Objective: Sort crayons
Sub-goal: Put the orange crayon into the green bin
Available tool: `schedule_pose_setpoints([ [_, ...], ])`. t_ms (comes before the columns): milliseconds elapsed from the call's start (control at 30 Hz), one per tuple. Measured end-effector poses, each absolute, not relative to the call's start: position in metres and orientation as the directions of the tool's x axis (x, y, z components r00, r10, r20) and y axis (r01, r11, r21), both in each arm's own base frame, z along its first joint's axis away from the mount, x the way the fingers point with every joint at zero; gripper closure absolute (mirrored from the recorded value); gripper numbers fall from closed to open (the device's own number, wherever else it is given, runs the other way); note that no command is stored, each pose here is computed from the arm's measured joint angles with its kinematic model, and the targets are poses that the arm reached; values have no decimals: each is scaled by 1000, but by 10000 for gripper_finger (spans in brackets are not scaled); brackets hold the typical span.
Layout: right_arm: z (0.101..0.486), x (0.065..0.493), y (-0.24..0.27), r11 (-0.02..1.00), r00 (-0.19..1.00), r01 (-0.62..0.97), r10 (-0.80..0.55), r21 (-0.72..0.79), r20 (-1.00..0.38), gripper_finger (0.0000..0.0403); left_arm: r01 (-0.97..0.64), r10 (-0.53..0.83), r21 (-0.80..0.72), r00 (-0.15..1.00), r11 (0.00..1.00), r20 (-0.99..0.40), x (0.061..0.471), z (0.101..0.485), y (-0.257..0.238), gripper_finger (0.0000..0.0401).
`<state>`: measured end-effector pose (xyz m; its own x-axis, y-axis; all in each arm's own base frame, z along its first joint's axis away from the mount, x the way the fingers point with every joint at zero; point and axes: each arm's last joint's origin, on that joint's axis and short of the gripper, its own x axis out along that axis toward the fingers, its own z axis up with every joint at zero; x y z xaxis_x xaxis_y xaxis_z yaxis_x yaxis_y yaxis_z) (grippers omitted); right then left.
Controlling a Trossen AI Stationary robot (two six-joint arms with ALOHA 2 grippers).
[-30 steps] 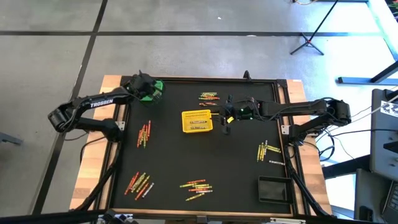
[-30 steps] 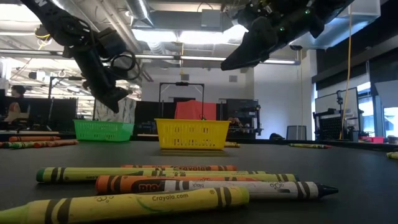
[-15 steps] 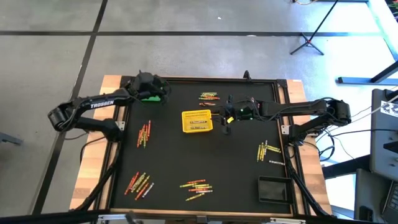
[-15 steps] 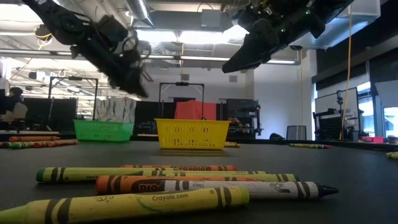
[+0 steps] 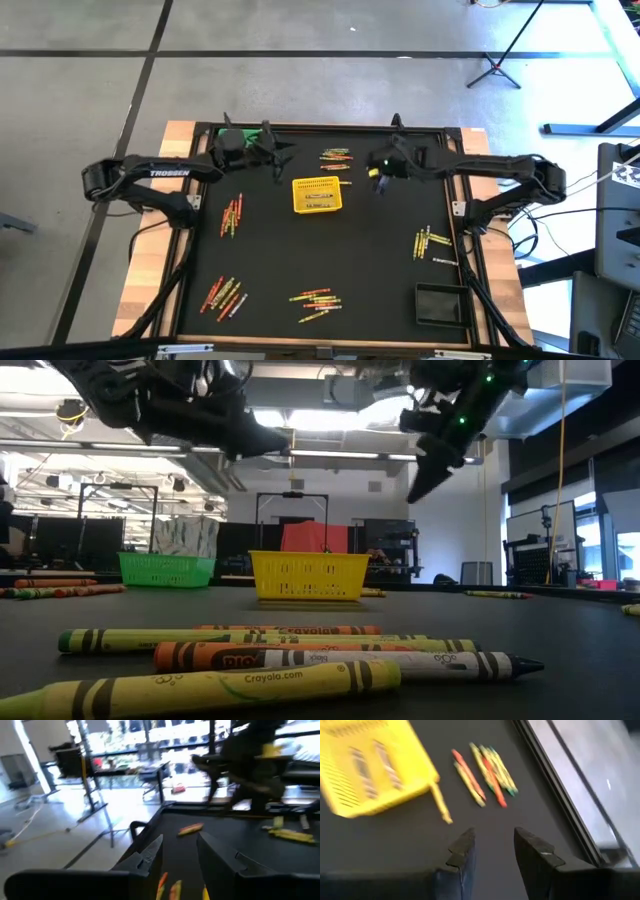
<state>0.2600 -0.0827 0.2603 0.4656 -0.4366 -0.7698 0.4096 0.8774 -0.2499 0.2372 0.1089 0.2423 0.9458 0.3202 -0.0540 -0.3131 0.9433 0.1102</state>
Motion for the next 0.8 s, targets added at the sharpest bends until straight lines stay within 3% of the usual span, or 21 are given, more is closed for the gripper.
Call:
schedule_pose_setpoints([
  [267, 254, 215, -137, 743, 183, 622, -444, -246, -877, 272, -212, 222, 120, 971, 970, -84, 260, 223, 90, 294],
  [467, 243, 192, -165, 679, 167, 720, -372, -145, -913, 272, -207, 216, 125, 974, 970, -70, 262, 224, 87, 294],
  [800, 204, 181, -197, 636, 49, 761, -256, -130, -965, 272, -206, 216, 125, 974, 970, -69, 262, 224, 87, 294],
])
